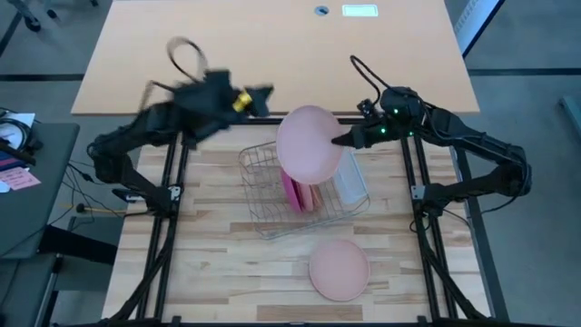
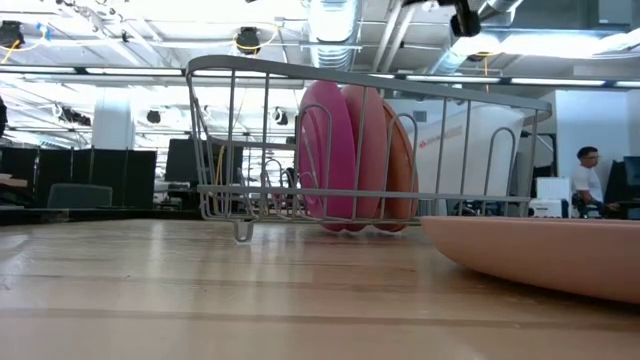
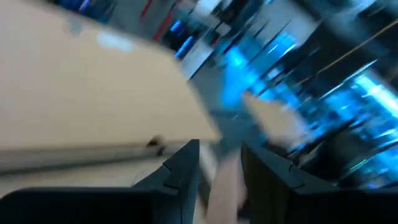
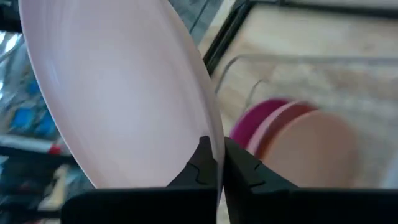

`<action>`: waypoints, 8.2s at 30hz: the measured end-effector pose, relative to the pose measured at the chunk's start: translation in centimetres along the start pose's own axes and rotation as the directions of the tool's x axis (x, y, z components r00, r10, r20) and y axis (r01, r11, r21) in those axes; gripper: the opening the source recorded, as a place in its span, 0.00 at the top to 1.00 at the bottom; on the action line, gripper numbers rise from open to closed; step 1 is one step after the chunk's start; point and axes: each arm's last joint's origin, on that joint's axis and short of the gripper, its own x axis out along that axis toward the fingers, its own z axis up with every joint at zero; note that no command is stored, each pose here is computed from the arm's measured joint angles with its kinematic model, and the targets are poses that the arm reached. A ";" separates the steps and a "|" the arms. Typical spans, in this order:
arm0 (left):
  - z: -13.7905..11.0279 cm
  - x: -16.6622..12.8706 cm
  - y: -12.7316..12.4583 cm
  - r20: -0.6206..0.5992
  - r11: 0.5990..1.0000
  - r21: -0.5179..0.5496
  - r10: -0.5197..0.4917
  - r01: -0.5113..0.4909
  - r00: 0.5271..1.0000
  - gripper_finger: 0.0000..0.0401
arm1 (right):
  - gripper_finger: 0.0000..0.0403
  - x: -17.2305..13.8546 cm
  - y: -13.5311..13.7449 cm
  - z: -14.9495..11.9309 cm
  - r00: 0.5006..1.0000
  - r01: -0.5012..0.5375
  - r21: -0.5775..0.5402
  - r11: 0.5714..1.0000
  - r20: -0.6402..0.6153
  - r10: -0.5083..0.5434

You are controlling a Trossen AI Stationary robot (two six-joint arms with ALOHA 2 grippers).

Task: Sort dishes
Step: Put the top beige plate in the dish rack

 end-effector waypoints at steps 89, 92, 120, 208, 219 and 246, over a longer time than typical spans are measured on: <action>1.2 -2.5 -1.9 0.256 0.688 0.620 0.277 -0.377 0.926 0.99 | 0.45 3.9 3.3 4.8 0.824 -0.326 -0.227 0.918 0.407 0.394; 3.6 -3.4 -1.0 0.221 0.757 0.578 0.217 -0.307 0.951 0.99 | 0.40 1.9 3.7 4.8 0.807 -0.328 -0.265 0.907 0.420 0.415; 7.2 -3.0 1.1 0.117 0.369 0.921 0.046 -0.126 0.992 0.99 | 0.38 -3.1 13.2 5.8 0.705 0.428 -0.742 0.516 0.631 0.323; -12.3 -1.6 8.9 -0.663 0.741 0.040 0.522 -0.670 0.537 0.61 | 1.00 -14.1 19.4 3.5 0.643 0.762 -0.519 -0.388 0.680 0.352; -14.0 -0.7 9.9 -0.623 0.662 0.187 0.651 -0.726 0.434 0.61 | 1.00 -13.8 17.8 2.6 0.762 0.646 -0.684 -0.337 0.604 0.235; -21.8 3.6 18.4 -0.718 0.667 0.254 0.615 -0.700 0.326 0.59 | 1.00 -12.9 17.2 2.4 0.789 0.614 -0.753 -0.237 0.599 0.141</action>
